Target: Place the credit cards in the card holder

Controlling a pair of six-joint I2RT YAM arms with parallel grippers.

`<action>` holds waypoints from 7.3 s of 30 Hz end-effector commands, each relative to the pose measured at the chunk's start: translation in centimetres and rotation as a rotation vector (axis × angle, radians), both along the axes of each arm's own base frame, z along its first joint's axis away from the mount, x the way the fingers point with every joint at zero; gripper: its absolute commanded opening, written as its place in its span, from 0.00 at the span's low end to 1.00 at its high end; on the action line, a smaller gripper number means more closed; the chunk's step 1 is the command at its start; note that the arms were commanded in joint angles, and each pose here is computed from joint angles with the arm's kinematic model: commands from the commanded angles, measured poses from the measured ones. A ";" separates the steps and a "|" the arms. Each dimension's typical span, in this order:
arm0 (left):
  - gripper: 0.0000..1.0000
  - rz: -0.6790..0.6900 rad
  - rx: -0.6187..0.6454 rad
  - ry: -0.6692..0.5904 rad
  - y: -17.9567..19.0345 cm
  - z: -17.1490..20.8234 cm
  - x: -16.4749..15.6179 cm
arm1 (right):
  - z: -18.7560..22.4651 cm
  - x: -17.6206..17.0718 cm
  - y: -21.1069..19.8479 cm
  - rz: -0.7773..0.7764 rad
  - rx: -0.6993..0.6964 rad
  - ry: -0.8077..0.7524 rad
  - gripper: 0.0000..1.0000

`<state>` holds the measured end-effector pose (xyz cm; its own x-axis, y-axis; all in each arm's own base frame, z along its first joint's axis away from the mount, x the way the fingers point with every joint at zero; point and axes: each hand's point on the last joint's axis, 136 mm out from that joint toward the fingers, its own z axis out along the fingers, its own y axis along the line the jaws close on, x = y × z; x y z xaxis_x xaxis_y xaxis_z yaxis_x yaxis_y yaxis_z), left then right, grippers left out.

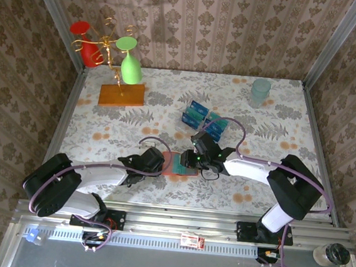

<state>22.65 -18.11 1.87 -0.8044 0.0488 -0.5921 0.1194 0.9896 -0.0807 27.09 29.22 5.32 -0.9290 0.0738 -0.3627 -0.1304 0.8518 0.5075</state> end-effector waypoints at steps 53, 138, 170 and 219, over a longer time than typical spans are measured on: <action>0.70 -0.029 -0.001 0.019 -0.8 -1.0 -0.6 | -3.3 -1.7 5.0 0.090 0.047 0.128 0.13; 0.76 0.027 -0.031 -0.017 1.2 2.0 0.3 | -2.8 0.1 4.0 0.138 0.072 0.148 0.08; 0.63 0.008 -0.007 0.033 0.8 -0.4 0.1 | -2.0 -0.3 5.2 0.154 0.089 0.156 0.06; 0.81 -0.135 -0.176 0.015 -9.0 2.1 -0.3 | -3.7 2.1 0.4 0.143 0.013 0.194 0.08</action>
<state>22.61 -26.93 4.43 -0.8064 0.0368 -0.5903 0.2300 0.9390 -0.2556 30.45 28.79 2.40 -0.9745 -0.0550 -0.2178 -0.1623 0.8427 0.5133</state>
